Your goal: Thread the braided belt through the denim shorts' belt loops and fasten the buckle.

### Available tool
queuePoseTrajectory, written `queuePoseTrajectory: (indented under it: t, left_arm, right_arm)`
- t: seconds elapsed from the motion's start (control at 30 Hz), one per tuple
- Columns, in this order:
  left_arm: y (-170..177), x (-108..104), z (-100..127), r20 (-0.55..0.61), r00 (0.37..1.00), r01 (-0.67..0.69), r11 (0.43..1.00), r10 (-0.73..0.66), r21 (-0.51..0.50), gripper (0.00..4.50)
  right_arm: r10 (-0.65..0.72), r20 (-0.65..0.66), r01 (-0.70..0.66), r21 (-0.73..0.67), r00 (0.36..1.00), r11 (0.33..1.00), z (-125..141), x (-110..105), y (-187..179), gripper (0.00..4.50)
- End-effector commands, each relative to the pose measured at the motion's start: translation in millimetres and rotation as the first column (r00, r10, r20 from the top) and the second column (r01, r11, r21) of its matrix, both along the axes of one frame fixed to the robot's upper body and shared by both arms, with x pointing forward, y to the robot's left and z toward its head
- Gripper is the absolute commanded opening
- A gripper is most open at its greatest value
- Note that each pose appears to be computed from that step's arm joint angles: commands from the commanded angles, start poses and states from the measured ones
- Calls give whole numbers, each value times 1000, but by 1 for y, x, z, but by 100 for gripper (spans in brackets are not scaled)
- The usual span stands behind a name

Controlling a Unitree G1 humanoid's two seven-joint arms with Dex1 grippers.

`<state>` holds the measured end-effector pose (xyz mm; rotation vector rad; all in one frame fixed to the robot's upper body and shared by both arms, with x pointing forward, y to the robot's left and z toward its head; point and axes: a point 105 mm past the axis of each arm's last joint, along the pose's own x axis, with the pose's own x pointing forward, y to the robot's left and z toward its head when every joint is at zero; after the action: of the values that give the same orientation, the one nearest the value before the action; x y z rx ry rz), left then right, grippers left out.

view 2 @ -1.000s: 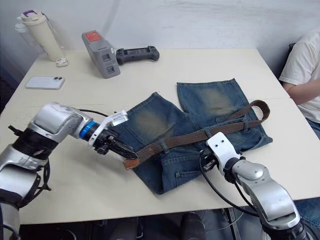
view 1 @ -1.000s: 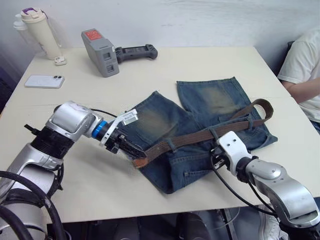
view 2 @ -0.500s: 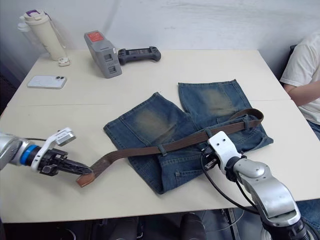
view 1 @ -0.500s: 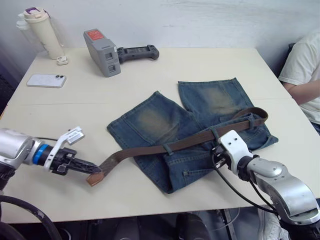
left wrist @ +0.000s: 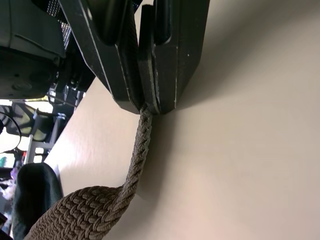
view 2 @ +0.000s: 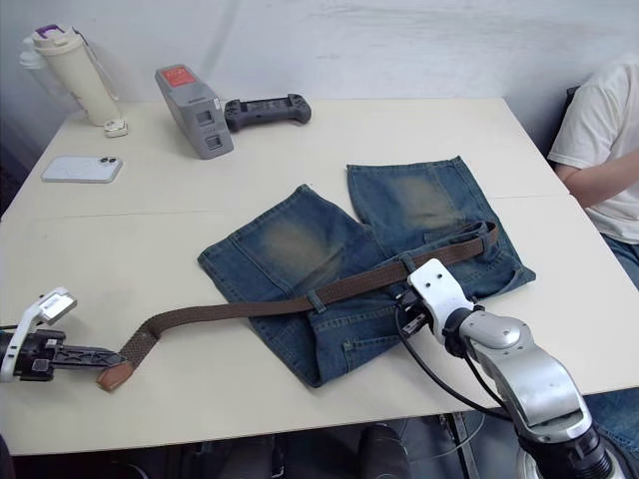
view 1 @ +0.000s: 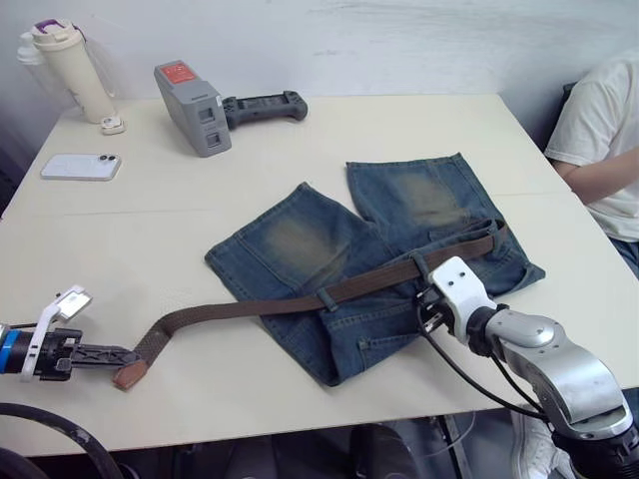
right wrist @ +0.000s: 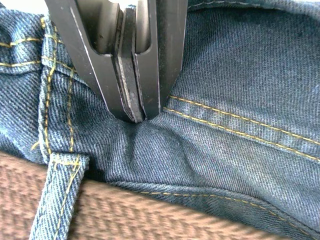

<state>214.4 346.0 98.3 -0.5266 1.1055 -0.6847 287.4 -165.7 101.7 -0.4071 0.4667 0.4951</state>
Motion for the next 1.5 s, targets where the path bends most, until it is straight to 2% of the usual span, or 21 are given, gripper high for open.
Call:
queuePoseTrajectory:
  t: [0.03,0.13,0.33,0.37,0.43,0.53,0.57,0.67,0.73,0.83,0.9,0.97,1.03,1.13,1.2,1.23,1.3,1.33,1.4,1.47,1.5]
  left_arm:
    - [17,-17,-4,-64,997,-36,999,36,3,7]
    - [22,-15,-5,-54,997,-59,998,60,11,7]
    - [26,-17,-4,-40,997,-67,998,67,5,232]
    - [26,-16,-3,-28,997,-69,998,69,0,247]
    - [22,-10,5,18,998,-63,997,64,-34,318]
    - [4,18,43,224,972,-25,981,68,-191,433]
    - [-4,22,53,263,964,19,976,40,-218,446]
    - [-23,23,61,316,947,140,962,-61,-235,446]
    - [-47,27,71,391,900,294,930,-192,-220,446]
    - [-82,31,88,490,810,470,856,-321,-216,446]
    - [-123,35,102,552,715,600,782,-430,-168,446]
    - [-155,37,111,585,641,674,729,-497,-118,446]
    - [-178,37,113,571,617,709,698,-541,-104,446]
    - [-207,31,109,581,530,777,628,-618,-41,446]
    - [-220,28,110,586,499,800,599,-639,-28,446]
    - [-238,40,108,633,390,812,574,-668,105,449]
    - [-266,53,107,675,196,804,511,-711,304,450]
    - [-274,55,107,677,129,797,482,-724,364,450]
    - [-287,61,104,667,-2,776,420,-745,470,450]
    - [-296,71,100,645,-104,733,380,-757,565,450]
    - [-301,80,97,628,-148,697,370,-764,614,450]
  right_arm:
    - [-57,-94,55,-19,994,998,-23,-4,-11,0]
    - [-55,-92,54,-18,994,998,-23,-4,-10,0]
    - [-45,-90,44,-9,995,999,-21,-4,-8,0]
    - [-42,-90,42,-6,995,999,-21,-4,-8,0]
    - [-26,-85,26,8,996,1000,-19,-4,-5,0]
    - [59,-62,-55,57,996,997,-8,-7,8,0]
    - [89,-55,-84,81,995,993,-3,-9,13,0]
    - [181,-23,-177,117,983,977,11,-16,25,0]
    - [240,14,-240,135,971,961,27,-21,32,0]
    - [280,40,-282,143,959,949,42,-27,35,0]
    - [306,65,-312,150,950,938,58,-32,35,0]
    - [329,73,-336,162,942,928,70,-38,34,0]
    - [345,63,-351,186,937,918,78,-44,32,0]
    - [367,31,-364,223,930,904,84,-54,30,0]
    - [376,10,-368,226,927,902,86,-58,28,0]
    - [343,-26,-331,200,939,922,84,-63,16,32]
    - [277,-66,-265,148,958,953,84,-69,-2,96]
    - [252,-72,-242,127,965,962,84,-70,-8,155]
    - [207,-77,-198,107,975,974,89,-75,-20,240]
    - [175,-85,-168,85,981,982,92,-79,-28,348]
    - [161,-92,-155,70,983,985,92,-81,-31,386]
